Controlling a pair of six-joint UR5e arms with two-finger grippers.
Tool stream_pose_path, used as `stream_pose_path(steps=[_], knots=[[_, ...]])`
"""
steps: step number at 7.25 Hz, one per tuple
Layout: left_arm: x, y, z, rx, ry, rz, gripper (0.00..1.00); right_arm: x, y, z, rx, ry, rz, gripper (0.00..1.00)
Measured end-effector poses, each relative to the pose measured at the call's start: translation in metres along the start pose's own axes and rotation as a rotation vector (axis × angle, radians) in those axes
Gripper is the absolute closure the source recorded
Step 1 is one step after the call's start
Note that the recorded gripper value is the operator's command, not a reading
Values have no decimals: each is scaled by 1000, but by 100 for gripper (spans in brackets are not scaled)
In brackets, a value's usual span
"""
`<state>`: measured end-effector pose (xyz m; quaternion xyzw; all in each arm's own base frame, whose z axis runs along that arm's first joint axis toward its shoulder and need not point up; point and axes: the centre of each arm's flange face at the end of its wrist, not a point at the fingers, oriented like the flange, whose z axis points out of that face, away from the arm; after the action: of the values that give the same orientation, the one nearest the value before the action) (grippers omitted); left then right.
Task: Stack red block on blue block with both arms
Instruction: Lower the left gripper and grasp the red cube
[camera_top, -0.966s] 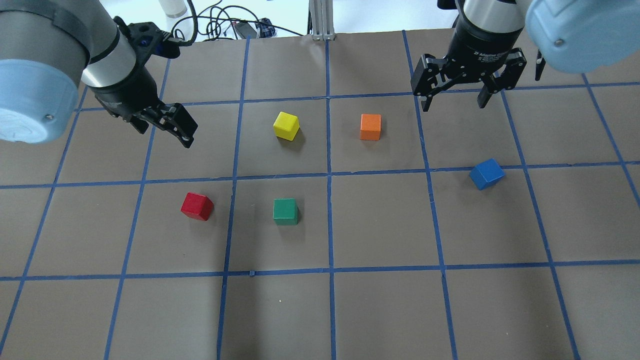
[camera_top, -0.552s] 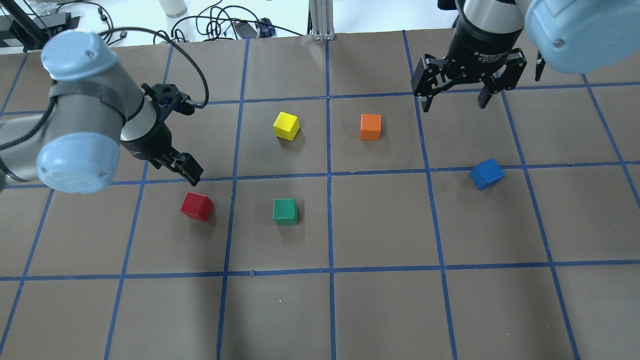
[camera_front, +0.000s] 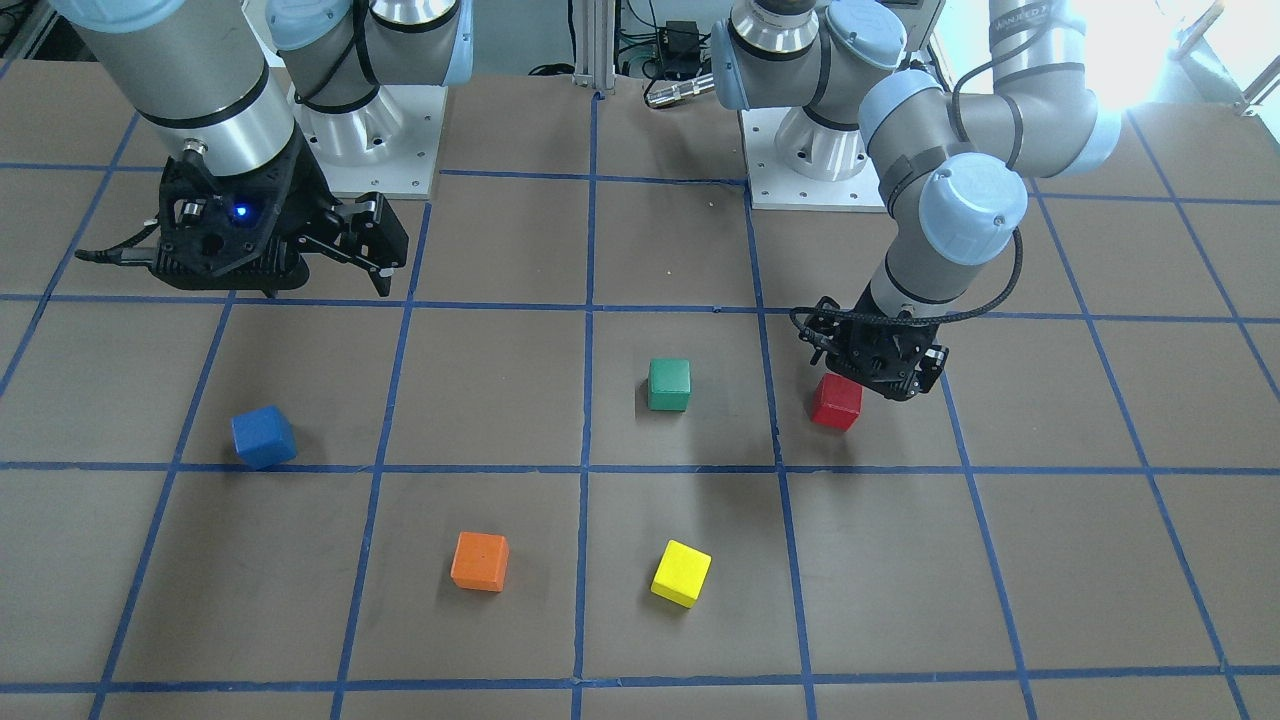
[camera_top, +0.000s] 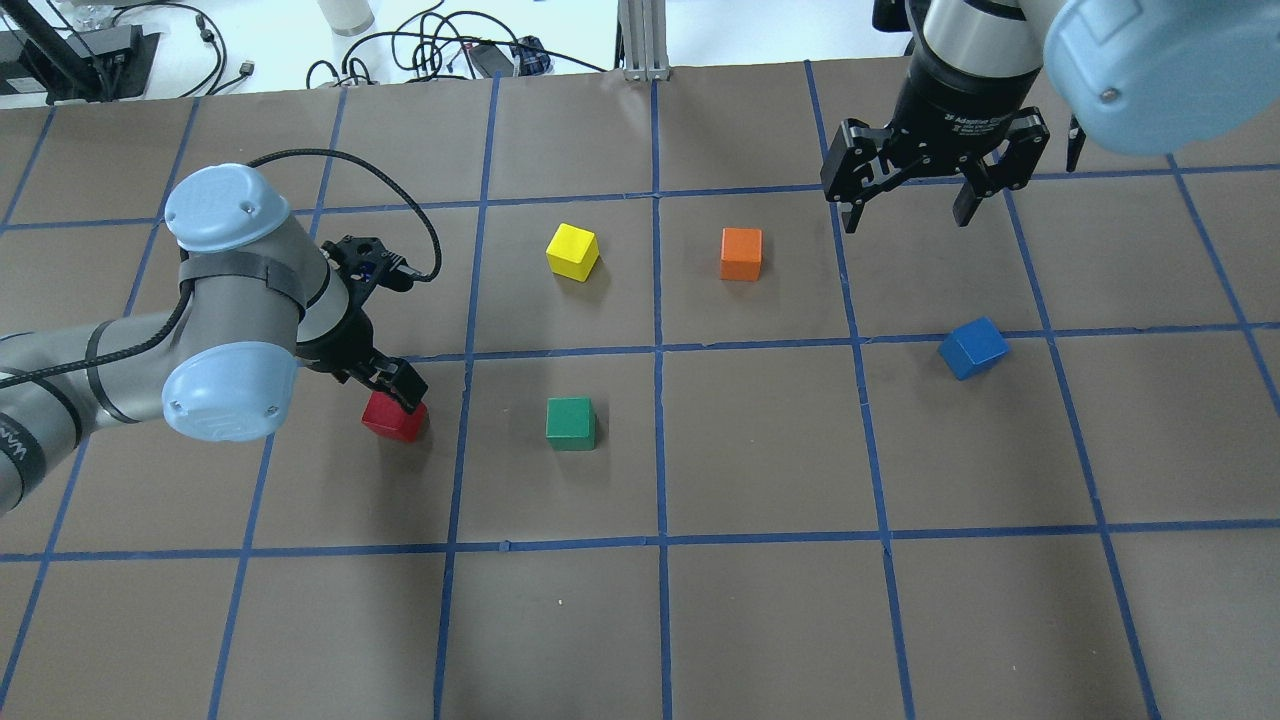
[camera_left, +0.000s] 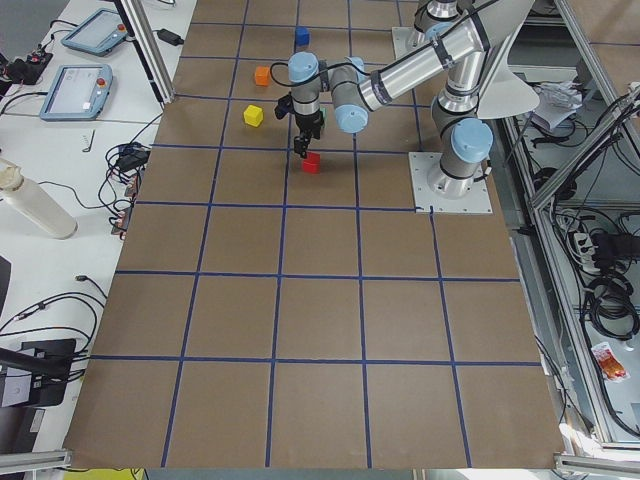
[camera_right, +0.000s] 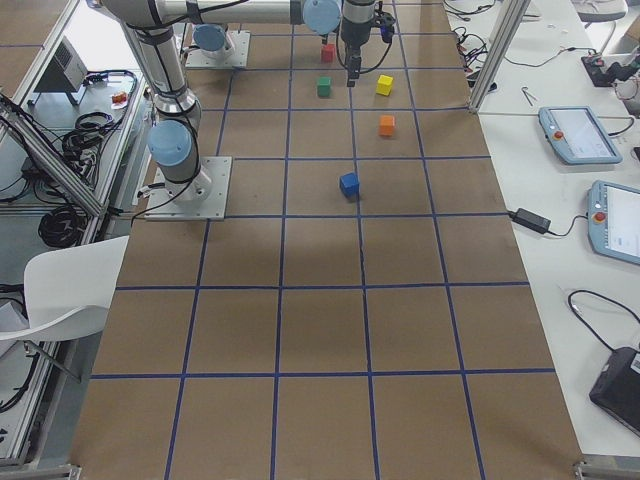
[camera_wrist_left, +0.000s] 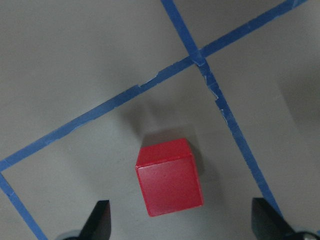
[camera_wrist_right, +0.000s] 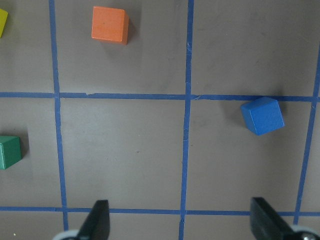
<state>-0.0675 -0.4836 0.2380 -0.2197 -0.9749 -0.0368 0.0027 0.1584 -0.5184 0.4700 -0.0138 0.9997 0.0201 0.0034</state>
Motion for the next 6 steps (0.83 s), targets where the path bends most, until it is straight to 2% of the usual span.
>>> stream_pose_path(steps=[2,3,4,6], knots=[[-2,-4,20,-28,16,-38,2,0,-2,4,-9,1,-1,0],[-4,-6,30,-26,12,-61,9,0,-3,6,-13,2,-1,0],[-5,-7,37,-22,2,-72,22,1,-3,7,-15,3,-1,0],[-6,-6,50,-32,-17,-82,59,0,-4,8,-17,4,-2,0]])
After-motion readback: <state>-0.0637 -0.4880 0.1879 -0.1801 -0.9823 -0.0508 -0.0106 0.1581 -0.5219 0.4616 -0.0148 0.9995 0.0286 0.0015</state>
